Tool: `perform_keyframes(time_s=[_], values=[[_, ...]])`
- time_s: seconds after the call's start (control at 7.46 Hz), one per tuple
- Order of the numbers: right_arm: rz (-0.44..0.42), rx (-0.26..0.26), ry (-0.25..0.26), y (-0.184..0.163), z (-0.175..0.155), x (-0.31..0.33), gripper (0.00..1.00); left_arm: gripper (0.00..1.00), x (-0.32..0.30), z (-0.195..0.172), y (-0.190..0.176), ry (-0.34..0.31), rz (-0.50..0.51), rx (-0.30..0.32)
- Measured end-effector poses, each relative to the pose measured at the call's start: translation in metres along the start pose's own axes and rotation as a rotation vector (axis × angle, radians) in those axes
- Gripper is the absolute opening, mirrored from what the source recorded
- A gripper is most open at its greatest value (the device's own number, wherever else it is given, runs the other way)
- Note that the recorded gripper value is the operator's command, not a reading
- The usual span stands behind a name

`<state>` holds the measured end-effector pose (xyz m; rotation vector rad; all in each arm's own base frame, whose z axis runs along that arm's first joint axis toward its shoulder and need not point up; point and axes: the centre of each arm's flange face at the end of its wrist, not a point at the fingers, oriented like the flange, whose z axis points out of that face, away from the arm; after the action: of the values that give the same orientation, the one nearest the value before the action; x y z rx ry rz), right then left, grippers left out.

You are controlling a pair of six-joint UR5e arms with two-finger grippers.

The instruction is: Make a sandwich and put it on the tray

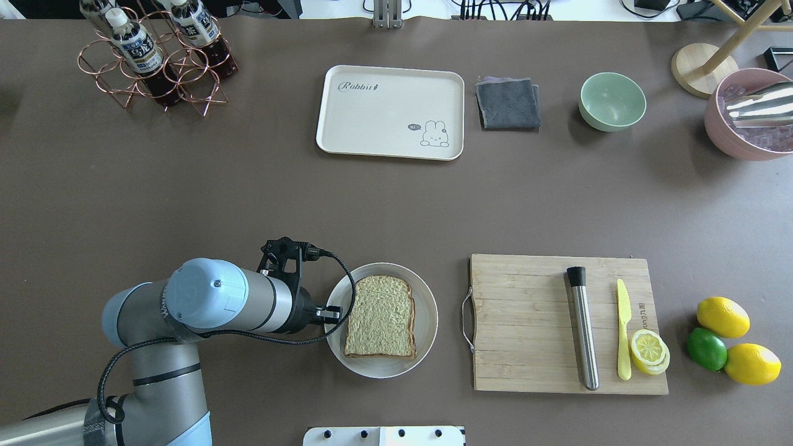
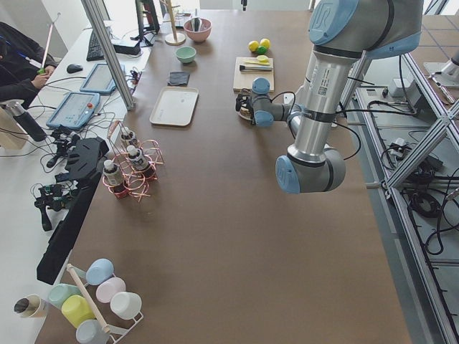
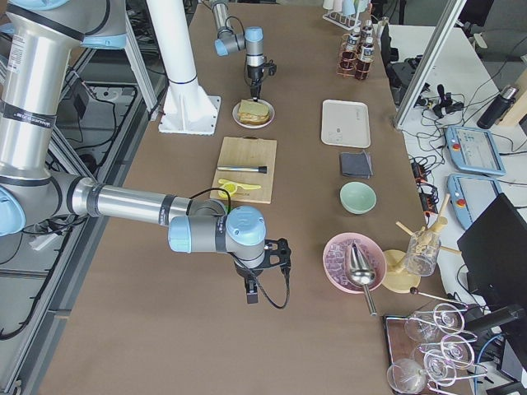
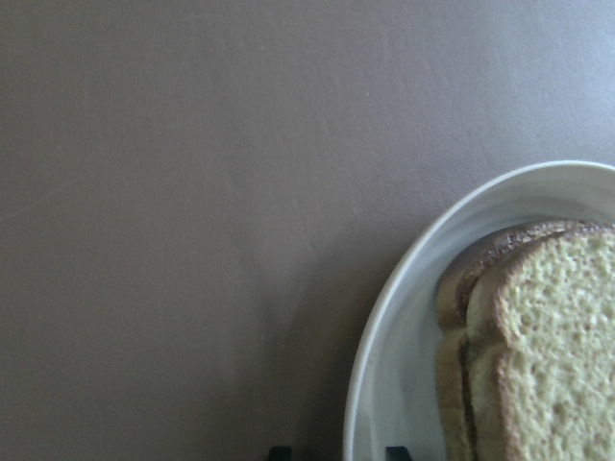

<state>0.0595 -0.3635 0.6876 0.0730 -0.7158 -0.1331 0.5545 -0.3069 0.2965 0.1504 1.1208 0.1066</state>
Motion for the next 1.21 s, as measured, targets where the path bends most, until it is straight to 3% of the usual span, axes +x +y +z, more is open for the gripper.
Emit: perform_keyframes(time_s=[0.67, 0.8, 1.21], values=[[0.000, 0.001, -0.003, 0.001, 0.000, 0.000, 1.00, 0.00, 0.004, -0.007, -0.006, 0.019, 0.002, 0.013], [0.001, 0.000, -0.004, 0.001, 0.000, 0.000, 1.00, 0.00, 0.001, -0.014, -0.017, 0.027, -0.007, 0.016], [0.007, -0.005, -0.002, 0.002, 0.003, 0.003, 1.00, 0.00, -0.016, -0.053, -0.094, 0.068, -0.054, -0.027]])
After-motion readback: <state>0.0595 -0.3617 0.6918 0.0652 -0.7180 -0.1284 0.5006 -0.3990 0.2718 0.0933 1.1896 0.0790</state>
